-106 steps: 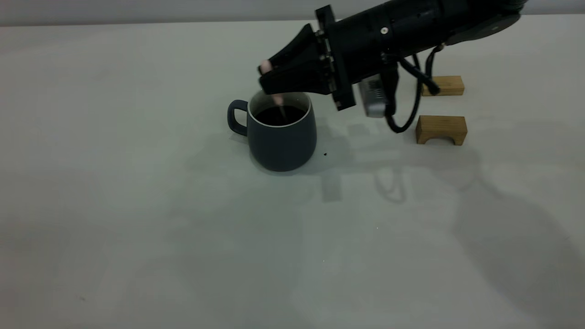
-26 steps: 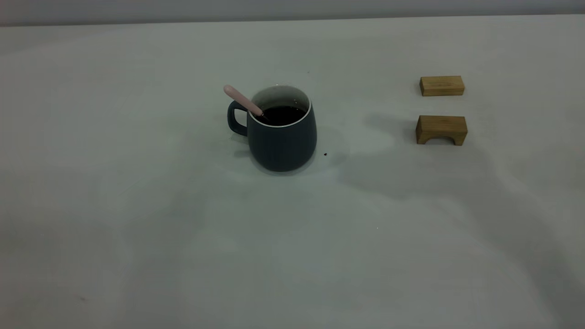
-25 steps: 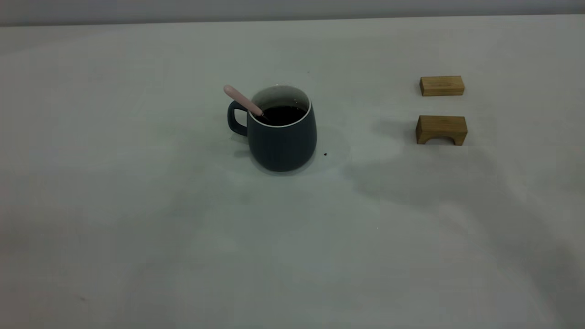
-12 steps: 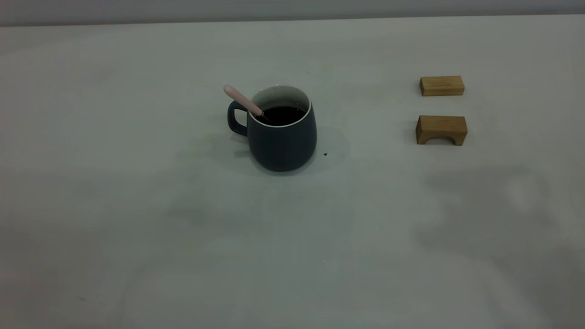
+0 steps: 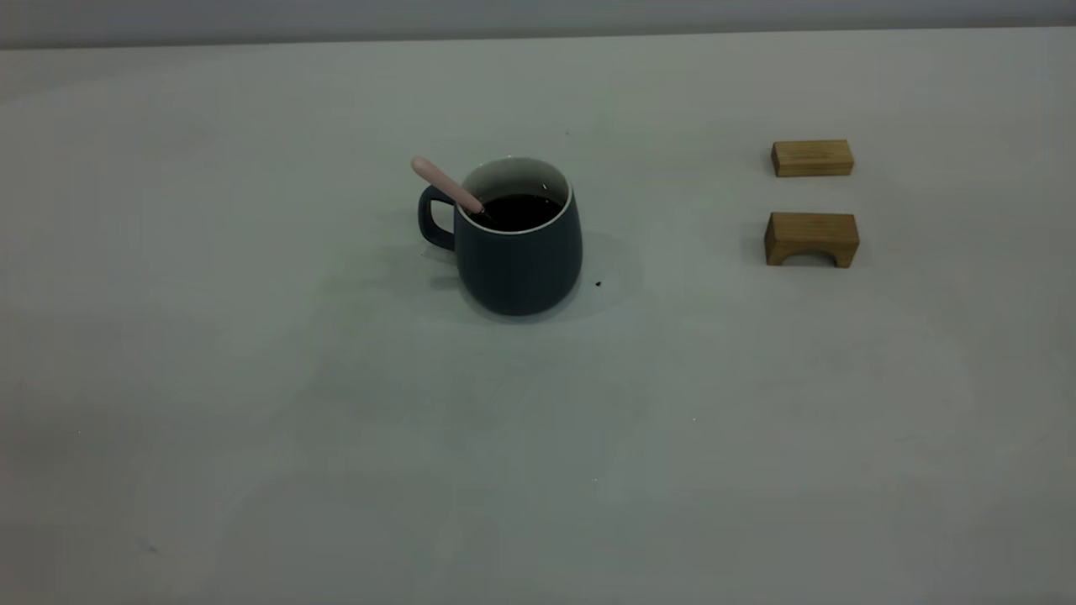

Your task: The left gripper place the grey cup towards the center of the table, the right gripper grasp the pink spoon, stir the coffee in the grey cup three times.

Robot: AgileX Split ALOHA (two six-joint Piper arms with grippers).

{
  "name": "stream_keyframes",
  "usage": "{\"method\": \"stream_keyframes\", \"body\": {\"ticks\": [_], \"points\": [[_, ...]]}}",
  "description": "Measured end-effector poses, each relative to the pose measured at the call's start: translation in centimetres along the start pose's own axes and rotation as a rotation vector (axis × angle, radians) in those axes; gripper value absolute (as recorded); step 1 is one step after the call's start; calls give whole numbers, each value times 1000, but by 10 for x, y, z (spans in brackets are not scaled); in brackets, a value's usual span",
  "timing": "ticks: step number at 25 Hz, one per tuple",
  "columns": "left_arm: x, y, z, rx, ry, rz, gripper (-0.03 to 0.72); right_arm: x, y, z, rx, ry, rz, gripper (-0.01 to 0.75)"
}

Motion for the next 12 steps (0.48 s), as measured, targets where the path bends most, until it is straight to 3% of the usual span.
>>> {"method": "stream_keyframes", "body": {"ticks": [12], "points": [[0,0,0,0,0,0,274,-30,-105,22,-75,-205,127,238]]}}
Point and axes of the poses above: a point on each arm's last joint axis where the gripper is mounted, z pointing out along that axis toward the gripper, x along the wrist's bending axis when the last joint is at zero, y = z × x, the point moved 8 cm from there along z, pointing out along that axis toward the gripper, and after that the axes turned 5 degrees about z, right-handed, at the moved point
